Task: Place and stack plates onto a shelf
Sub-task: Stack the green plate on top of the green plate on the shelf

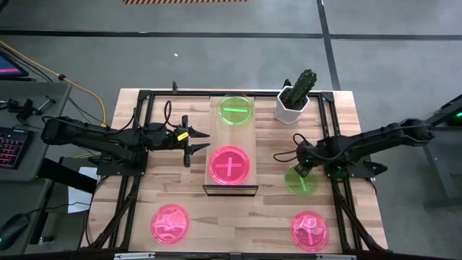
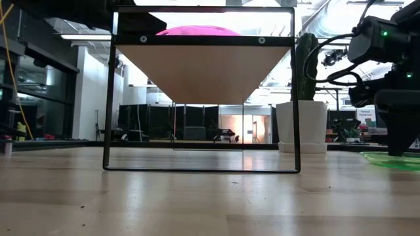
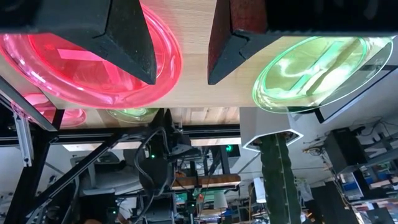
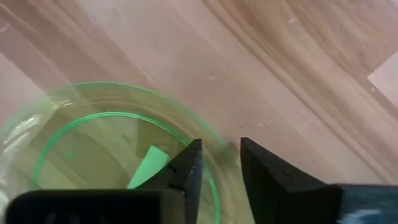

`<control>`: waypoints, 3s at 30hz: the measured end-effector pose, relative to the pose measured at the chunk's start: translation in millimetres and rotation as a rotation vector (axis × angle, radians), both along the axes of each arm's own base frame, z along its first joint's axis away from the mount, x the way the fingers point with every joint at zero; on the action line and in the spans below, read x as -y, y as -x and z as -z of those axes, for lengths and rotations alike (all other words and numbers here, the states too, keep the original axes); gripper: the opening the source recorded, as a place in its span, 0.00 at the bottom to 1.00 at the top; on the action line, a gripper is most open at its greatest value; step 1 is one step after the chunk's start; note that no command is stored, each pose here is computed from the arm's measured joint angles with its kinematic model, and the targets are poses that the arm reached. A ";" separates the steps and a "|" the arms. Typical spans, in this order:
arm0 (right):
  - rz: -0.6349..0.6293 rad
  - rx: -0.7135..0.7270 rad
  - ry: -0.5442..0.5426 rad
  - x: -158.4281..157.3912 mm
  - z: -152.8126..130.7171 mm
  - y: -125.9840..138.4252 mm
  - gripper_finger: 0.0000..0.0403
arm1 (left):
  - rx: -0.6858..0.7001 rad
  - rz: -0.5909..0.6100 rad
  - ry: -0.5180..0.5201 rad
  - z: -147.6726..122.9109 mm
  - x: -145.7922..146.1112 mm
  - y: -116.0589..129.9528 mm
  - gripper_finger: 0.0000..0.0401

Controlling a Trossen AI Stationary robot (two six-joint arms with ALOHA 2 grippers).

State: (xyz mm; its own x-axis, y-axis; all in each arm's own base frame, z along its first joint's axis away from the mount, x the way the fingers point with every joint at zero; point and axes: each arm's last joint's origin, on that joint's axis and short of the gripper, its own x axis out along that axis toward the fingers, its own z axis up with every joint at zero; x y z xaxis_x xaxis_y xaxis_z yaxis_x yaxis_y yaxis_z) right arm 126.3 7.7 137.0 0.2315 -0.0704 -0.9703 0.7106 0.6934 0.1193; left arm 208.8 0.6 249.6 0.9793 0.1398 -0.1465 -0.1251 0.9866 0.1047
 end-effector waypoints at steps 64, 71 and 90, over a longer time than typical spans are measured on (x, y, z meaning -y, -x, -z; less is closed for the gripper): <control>0.072 0.592 0.145 -10.2 11.6 7.9 0.39 | -0.008 0.000 0.000 1.0 0.0 0.1 0.34; 0.084 0.532 0.143 -14.1 22.0 0.5 0.39 | -0.008 0.000 0.000 1.0 0.1 0.1 0.34; 0.002 0.501 0.163 -31.0 40.4 -14.6 0.39 | -0.008 0.000 0.000 1.0 0.1 0.1 0.34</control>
